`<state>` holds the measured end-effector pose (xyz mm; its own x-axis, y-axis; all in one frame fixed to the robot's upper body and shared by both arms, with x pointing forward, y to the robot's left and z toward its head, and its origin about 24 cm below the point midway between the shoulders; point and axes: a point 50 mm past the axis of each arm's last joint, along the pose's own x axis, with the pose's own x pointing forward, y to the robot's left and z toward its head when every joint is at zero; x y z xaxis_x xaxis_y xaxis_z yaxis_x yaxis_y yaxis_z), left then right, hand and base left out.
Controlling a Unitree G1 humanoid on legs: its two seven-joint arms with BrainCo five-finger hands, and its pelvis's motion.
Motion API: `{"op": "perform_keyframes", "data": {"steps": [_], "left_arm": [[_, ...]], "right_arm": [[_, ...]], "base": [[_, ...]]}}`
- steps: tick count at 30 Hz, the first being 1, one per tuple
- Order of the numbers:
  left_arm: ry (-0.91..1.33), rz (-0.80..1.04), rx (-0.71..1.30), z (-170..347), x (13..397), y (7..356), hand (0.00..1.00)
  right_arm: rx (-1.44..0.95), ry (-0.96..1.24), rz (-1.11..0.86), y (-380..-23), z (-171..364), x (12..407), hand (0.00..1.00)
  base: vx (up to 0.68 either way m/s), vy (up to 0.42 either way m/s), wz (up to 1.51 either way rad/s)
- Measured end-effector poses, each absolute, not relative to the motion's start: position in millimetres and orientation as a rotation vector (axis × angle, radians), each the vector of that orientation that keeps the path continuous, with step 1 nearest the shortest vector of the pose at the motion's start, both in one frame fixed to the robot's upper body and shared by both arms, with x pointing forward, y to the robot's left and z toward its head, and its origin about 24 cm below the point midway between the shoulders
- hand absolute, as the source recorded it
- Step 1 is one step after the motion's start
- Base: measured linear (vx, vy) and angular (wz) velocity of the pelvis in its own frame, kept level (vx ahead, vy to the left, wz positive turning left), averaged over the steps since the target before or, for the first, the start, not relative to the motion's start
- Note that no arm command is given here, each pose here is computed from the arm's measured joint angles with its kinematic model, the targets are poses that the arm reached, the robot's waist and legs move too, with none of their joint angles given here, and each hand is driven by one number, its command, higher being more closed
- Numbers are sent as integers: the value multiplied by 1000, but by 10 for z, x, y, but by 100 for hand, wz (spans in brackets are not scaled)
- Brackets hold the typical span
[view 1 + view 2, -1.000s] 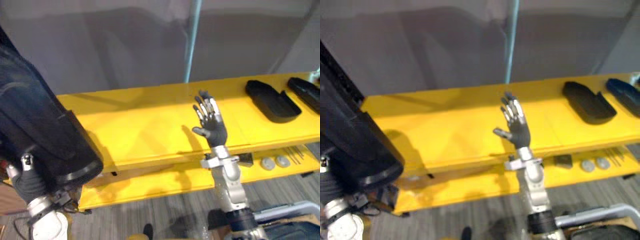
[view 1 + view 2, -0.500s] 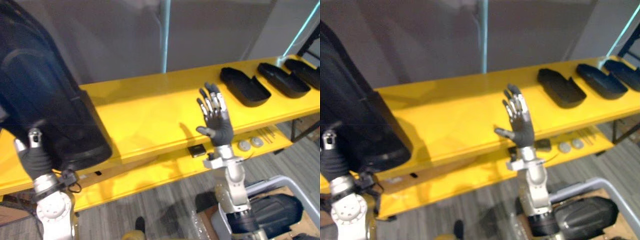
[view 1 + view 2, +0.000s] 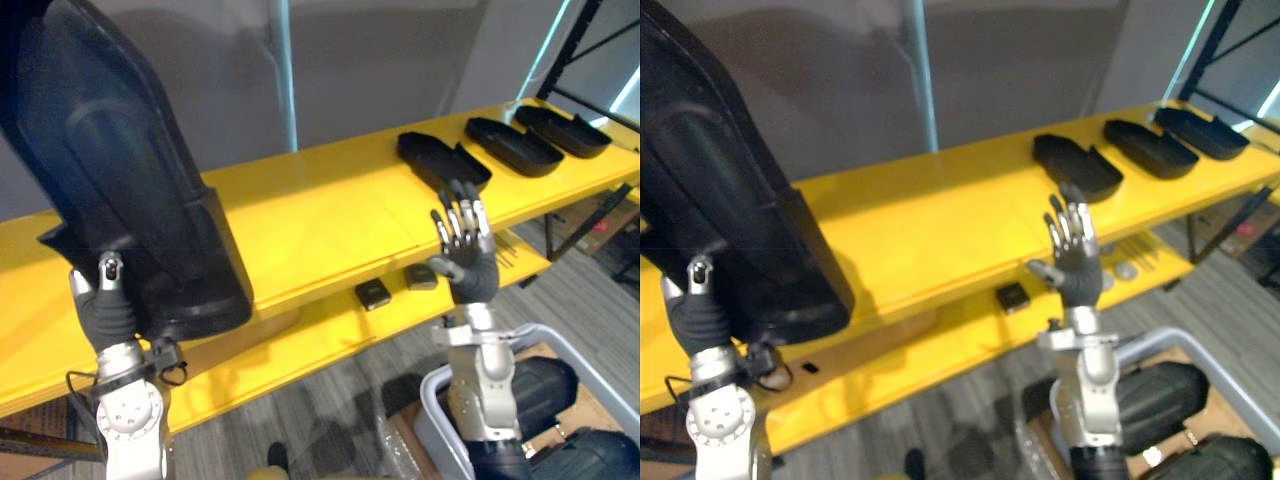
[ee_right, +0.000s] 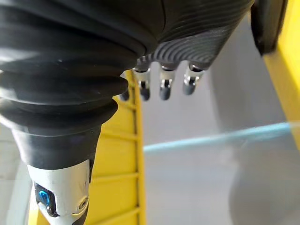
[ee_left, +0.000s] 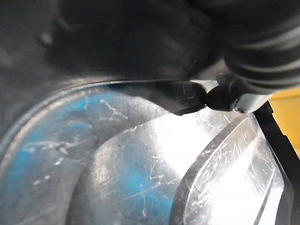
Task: Walk over and take plastic housings, then place them on the shelf
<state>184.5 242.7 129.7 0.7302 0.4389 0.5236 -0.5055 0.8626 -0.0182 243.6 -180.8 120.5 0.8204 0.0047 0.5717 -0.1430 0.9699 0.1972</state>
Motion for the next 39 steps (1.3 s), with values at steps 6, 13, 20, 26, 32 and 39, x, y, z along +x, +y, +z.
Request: {"op": "perform_keyframes", "data": {"steps": [6, 13, 20, 26, 32, 39], "left_arm": [[-555, 424, -2, 1367, 1966, 2281, 100], [-385, 109, -146, 1282, 2414, 1646, 100], [-164, 152, -150, 973, 2698, 1500, 100], [-71, 287, -117, 903, 3045, 1482, 100], [-9, 407, -54, 912, 3329, 1539, 100], [82, 595, 77, 1073, 3661, 1834, 100]], "right_arm": [[196, -616, -81, -2113, 1251, 2230, 0], [160, -588, -98, -2081, 1268, 2180, 0], [148, -530, -115, -2113, 1159, 2117, 0], [151, -502, -79, -2116, 1102, 2080, 0], [171, -472, -53, -2072, 1046, 2103, 0], [197, -454, -41, -2043, 1027, 2124, 0]], "base": [[-29, -1, -13], [1, 1, -6], [39, -8, -24], [-21, -6, -23], [-54, 5, -20], [-1, 2, -12]]}}
